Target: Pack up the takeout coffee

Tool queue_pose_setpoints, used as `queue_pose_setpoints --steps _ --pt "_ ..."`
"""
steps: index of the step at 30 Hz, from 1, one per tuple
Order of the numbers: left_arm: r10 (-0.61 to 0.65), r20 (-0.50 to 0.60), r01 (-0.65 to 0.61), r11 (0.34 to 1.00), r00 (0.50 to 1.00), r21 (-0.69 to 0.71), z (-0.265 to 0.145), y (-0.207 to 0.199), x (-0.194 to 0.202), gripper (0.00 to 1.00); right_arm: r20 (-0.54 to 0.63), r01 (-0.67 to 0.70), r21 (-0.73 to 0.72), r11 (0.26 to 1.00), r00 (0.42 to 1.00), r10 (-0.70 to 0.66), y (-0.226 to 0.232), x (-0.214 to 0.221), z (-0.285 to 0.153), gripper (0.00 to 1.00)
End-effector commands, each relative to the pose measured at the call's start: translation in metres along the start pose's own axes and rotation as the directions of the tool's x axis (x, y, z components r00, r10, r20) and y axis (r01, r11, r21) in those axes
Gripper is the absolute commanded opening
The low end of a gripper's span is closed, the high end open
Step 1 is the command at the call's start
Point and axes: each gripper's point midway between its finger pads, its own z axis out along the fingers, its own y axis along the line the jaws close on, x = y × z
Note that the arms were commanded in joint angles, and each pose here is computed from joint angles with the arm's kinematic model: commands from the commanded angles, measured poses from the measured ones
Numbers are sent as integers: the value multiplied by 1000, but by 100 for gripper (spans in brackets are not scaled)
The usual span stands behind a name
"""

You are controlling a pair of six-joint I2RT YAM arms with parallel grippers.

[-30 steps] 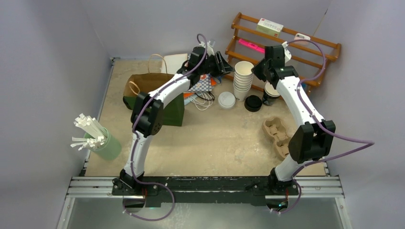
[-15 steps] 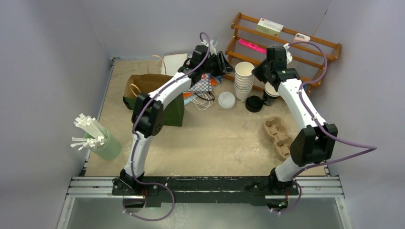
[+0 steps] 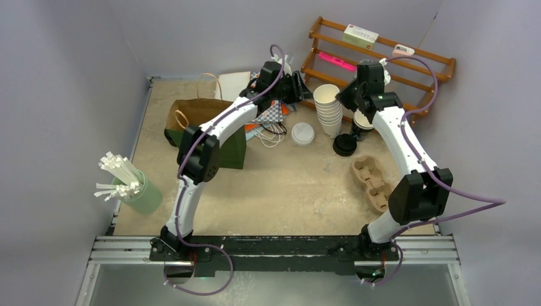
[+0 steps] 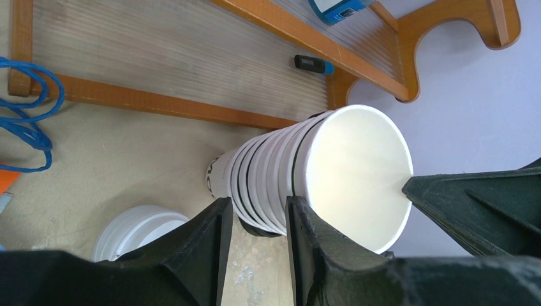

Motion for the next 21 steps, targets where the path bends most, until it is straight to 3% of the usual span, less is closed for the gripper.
queue_pose_setpoints --steps 1,13,21 --pt "59 18 -59 998 998 14 0 -15 -7 39 32 -37 -132 991 999 41 32 -14 -21 0" --pt "184 128 -184 983 975 -15 -20 -36 -46 39 3 -84 -210 974 996 86 47 -14 -18 0" --pt "182 125 -183 983 975 1 -19 -38 -45 39 21 -63 -208 976 997 69 50 -20 -21 0"
